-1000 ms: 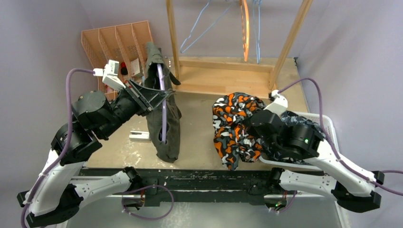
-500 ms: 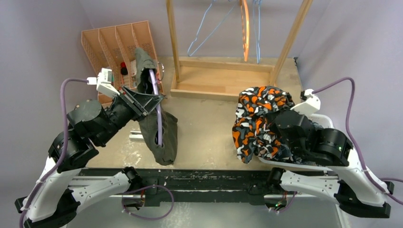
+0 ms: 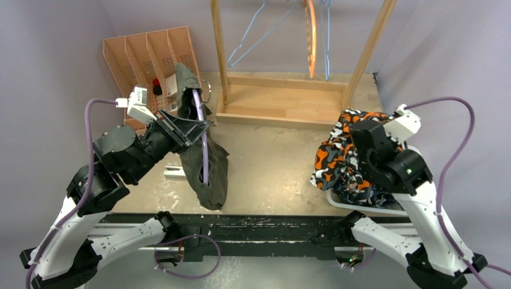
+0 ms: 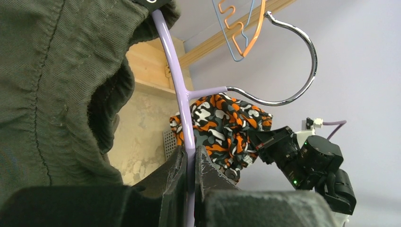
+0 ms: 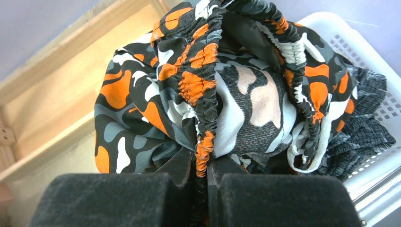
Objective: Remove the shorts from the hanger
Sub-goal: Place the shorts in the basket.
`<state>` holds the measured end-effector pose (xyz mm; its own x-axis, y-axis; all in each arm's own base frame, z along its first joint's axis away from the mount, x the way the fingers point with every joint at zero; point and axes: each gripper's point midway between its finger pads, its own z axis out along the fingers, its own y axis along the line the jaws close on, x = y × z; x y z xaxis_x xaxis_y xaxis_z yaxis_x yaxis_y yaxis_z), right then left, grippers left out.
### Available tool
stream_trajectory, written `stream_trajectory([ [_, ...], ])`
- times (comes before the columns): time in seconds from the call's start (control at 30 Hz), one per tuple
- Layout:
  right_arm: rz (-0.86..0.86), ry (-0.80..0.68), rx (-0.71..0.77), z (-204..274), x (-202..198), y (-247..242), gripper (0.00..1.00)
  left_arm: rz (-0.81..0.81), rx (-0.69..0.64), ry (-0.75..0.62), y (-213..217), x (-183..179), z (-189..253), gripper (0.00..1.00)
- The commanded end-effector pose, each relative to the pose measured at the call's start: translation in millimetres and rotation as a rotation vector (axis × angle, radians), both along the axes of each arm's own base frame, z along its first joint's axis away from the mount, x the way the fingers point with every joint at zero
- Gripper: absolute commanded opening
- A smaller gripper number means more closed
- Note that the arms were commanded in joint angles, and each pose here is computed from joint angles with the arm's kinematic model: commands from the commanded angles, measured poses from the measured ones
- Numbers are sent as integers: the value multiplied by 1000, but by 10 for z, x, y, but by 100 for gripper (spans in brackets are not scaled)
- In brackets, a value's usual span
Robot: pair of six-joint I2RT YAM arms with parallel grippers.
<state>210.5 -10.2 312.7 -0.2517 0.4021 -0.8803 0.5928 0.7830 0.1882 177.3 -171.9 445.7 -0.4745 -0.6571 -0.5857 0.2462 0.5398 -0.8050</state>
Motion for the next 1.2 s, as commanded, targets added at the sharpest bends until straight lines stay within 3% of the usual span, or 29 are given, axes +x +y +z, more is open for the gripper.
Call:
stream_trajectory([
  [0.0,-84,-120,18,256,-145,-266,0,3,-114,-108,34,-25,415,0],
  [0.37,-139,-150,-91,728,-201,-507,0,8,-130,-116,104,-79,433,0],
  [0.67,-140,85,-59,-229,-41,-361,0,11,-125,-117,119,-85,435,0],
  [1.17,-215,17,80,-416,218,-665,3,-4,-123,-113,75,-82,408,0],
])
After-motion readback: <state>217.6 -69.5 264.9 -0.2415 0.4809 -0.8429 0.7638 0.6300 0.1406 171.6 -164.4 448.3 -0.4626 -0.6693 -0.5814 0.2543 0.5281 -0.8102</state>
